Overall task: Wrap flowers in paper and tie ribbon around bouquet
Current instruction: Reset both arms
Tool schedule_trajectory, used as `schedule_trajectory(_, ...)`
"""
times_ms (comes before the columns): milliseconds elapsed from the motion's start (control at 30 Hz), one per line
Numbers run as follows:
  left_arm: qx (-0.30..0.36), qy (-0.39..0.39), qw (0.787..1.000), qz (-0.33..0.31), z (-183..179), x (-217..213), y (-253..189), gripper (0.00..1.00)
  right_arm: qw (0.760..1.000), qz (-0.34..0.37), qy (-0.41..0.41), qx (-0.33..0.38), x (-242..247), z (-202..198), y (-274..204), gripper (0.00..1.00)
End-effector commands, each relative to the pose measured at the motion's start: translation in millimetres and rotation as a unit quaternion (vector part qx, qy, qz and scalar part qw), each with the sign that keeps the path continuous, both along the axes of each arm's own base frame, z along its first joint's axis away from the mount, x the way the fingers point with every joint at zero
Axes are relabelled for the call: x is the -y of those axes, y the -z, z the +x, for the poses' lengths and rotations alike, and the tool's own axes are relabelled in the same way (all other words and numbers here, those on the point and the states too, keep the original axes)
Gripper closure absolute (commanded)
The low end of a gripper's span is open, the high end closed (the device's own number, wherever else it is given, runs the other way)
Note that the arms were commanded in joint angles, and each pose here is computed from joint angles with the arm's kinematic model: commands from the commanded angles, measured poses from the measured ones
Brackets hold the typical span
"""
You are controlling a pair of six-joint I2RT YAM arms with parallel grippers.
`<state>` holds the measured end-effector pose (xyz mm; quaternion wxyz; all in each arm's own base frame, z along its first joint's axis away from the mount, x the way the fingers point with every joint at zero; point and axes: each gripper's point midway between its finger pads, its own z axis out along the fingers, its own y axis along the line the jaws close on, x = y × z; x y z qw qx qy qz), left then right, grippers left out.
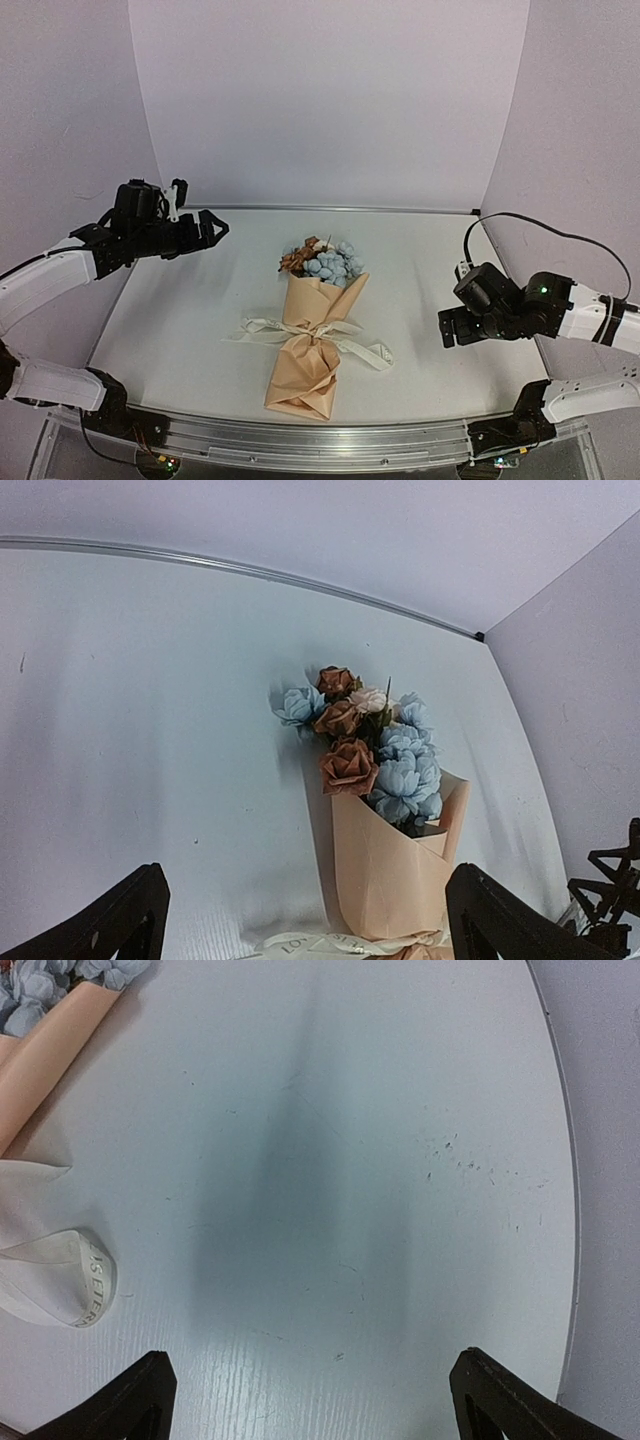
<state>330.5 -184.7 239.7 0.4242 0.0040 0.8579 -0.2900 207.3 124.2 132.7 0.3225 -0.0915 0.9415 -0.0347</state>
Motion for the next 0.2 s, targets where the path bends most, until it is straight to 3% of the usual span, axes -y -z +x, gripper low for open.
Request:
schedule_trajectory(0,0.037,-0.003,0.999,-0.012,2.8,-0.2,-33.8,0.0,1.0,-0.008,0.009,0.015,4.3,4.2,-5.1,0.02)
schedule_trajectory(167,0.042,-0.001,0.999,-0.012,2.9,0.2,-37.2,0.0,1.0,-0.008,0.01,0.016,4.8,4.1,-4.9,0.02)
